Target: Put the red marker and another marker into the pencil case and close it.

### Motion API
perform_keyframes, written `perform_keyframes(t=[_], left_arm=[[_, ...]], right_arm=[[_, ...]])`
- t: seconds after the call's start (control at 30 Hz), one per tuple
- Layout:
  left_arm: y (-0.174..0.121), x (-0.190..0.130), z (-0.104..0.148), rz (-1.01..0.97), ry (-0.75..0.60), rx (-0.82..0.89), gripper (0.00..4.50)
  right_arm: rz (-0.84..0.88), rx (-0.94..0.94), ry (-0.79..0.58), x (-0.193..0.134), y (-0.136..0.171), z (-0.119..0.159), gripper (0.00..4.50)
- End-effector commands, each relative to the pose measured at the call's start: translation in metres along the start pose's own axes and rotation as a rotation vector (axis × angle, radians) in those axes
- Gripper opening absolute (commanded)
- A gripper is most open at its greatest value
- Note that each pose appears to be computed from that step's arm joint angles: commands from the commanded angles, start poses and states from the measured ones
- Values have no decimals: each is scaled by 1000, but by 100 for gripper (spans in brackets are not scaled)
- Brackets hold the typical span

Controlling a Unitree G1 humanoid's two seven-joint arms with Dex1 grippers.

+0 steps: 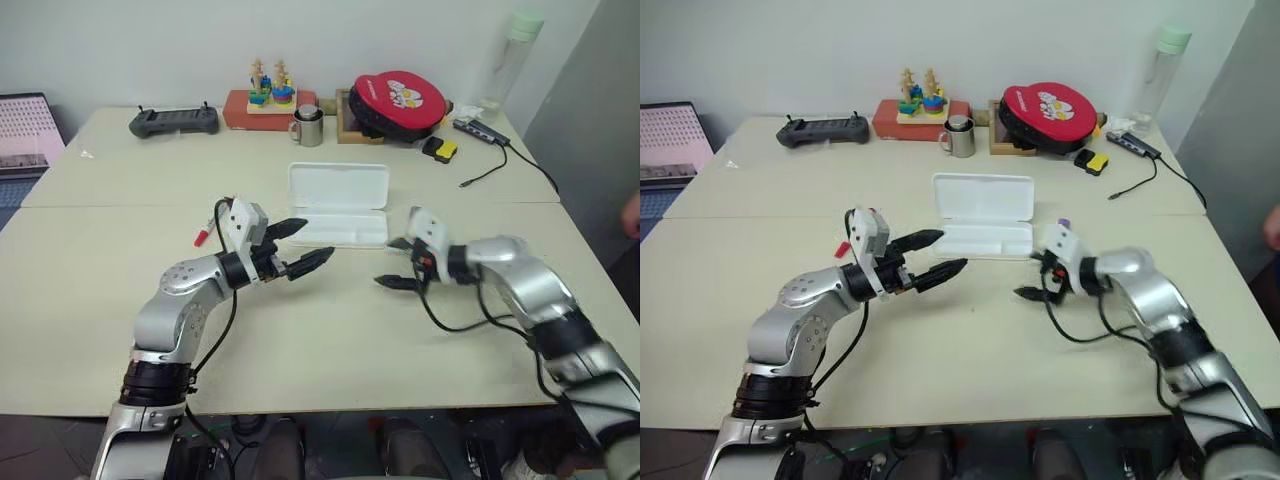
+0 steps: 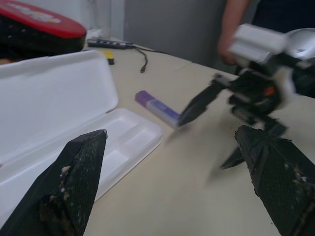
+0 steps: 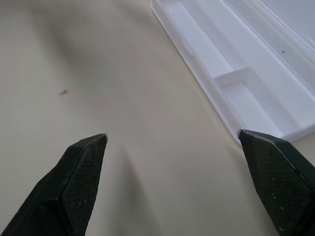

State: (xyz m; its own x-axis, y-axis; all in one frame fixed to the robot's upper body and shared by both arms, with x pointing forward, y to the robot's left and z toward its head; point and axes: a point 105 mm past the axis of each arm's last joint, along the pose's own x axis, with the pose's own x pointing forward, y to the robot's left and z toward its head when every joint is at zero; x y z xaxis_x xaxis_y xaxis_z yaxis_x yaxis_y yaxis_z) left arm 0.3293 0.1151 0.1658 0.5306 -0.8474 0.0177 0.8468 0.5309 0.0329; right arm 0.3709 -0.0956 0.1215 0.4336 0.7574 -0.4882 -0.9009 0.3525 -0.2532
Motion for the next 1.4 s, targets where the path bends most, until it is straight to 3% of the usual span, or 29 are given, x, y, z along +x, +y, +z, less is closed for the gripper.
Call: perform_keyframes(t=[0.03, 0.4, 0.87, 1.03, 1.3, 1.4], left_arm=[[6, -10, 9, 27, -13, 35, 450], [13, -15, 7, 92, -21, 35, 450], [20, -23, 5, 147, -24, 42, 450], [17, -24, 4, 149, -21, 37, 450], [17, -25, 3, 146, -2, 45, 450], [19, -25, 6, 144, -6, 51, 450]], right_arm=[[4, -55, 22, 5, -15, -3, 447], [63, -75, 63, 38, -20, 0, 447], [60, -108, 68, 45, -31, 13, 144], [63, -109, 60, 43, -33, 15, 14], [87, -132, 31, 41, -31, 20, 2], [233, -226, -11, 43, -5, 23, 2]])
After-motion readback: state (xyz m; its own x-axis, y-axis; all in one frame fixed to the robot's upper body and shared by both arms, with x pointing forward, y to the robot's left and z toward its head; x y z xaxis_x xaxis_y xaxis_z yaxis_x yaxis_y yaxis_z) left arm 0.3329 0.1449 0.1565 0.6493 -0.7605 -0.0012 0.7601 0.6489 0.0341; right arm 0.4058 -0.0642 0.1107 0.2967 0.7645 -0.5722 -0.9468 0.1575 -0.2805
